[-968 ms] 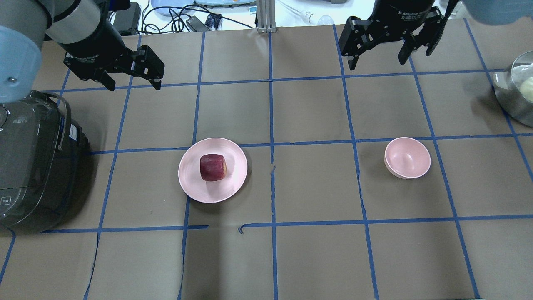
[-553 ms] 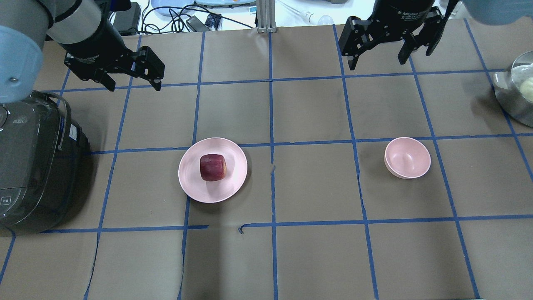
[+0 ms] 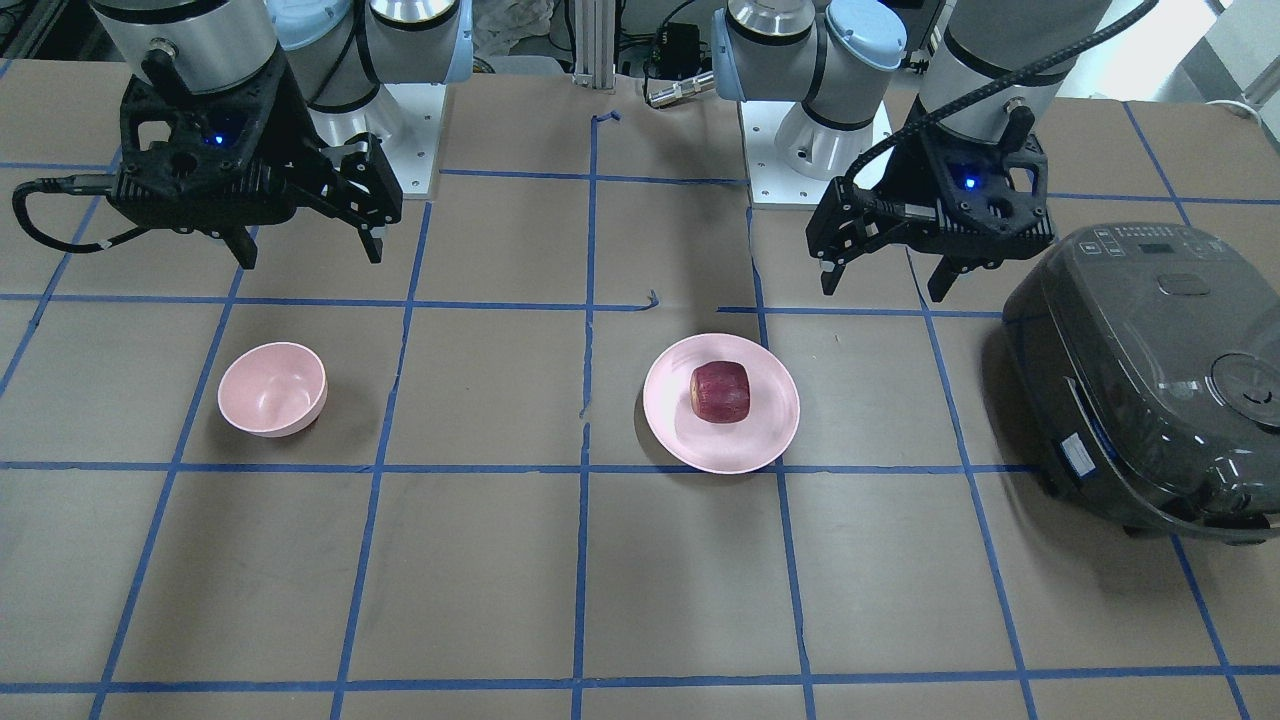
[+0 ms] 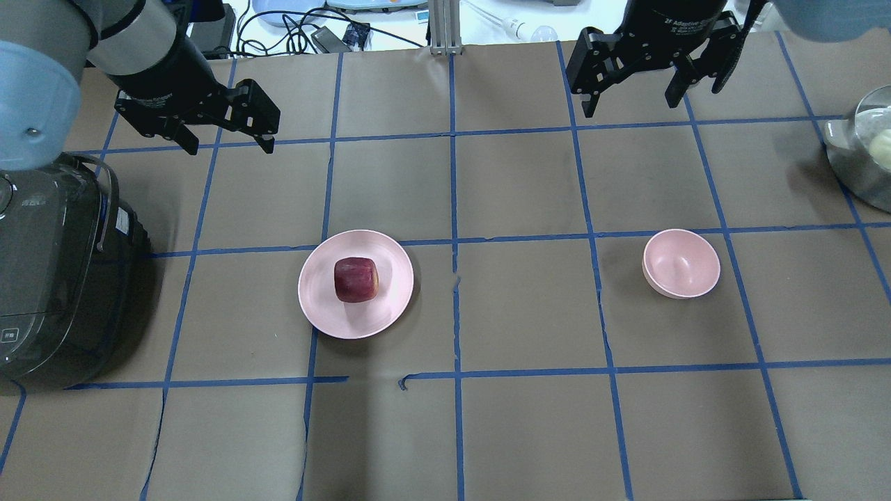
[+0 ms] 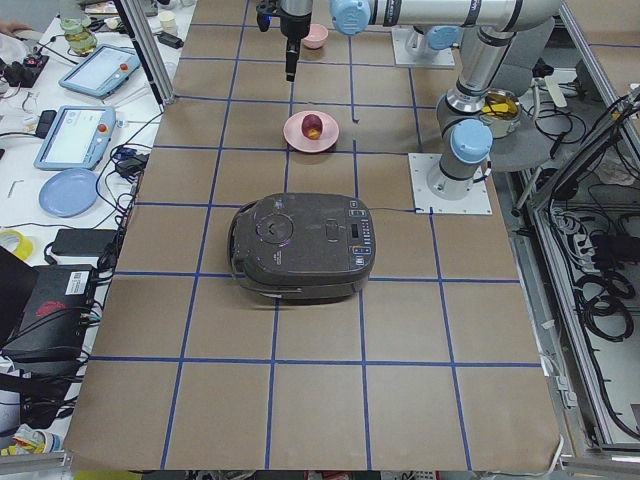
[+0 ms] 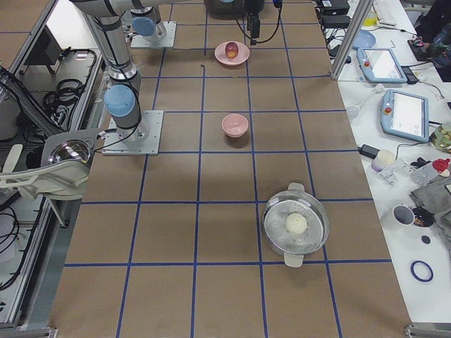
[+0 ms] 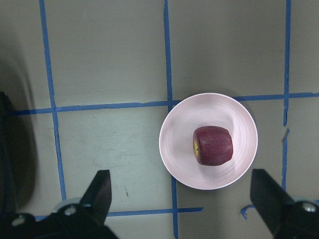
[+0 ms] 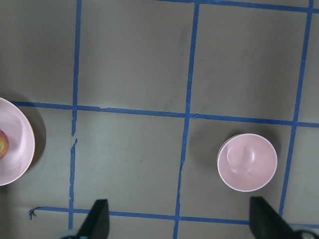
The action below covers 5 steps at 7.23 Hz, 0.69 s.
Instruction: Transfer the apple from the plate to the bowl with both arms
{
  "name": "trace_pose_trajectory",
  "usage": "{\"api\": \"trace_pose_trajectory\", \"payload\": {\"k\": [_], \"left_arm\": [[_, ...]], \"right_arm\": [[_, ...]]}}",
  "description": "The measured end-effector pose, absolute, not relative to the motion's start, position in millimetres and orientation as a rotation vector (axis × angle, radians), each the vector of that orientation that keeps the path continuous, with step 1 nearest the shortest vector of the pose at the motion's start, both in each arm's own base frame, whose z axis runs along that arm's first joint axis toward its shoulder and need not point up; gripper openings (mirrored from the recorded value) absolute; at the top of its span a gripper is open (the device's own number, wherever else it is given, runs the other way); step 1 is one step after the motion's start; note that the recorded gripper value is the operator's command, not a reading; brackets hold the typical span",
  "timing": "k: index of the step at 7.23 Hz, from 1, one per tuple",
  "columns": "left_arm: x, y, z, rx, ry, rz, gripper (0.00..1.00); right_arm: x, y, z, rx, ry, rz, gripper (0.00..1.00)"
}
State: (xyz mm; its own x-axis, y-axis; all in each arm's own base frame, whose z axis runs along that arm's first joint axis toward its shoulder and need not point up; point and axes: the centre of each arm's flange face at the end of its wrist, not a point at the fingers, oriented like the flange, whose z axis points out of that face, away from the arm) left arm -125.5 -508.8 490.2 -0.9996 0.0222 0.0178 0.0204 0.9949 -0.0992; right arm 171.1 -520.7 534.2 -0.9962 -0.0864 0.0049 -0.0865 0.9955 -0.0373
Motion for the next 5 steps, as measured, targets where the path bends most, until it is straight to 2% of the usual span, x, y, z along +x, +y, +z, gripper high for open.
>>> {"api": "trace_pose_trajectory", "payload": {"k": [2,5], "left_arm": [[-147,-508,456,0.037,-3.116,0.073,1.0],[-194,-494,344,0.11,-3.114,0.055,1.0]], "right_arm": [[171,-521,534,0.136,-3.135,0.059,1.0],[171,-521,534,0.134,-3.136,0.057,1.0]]}}
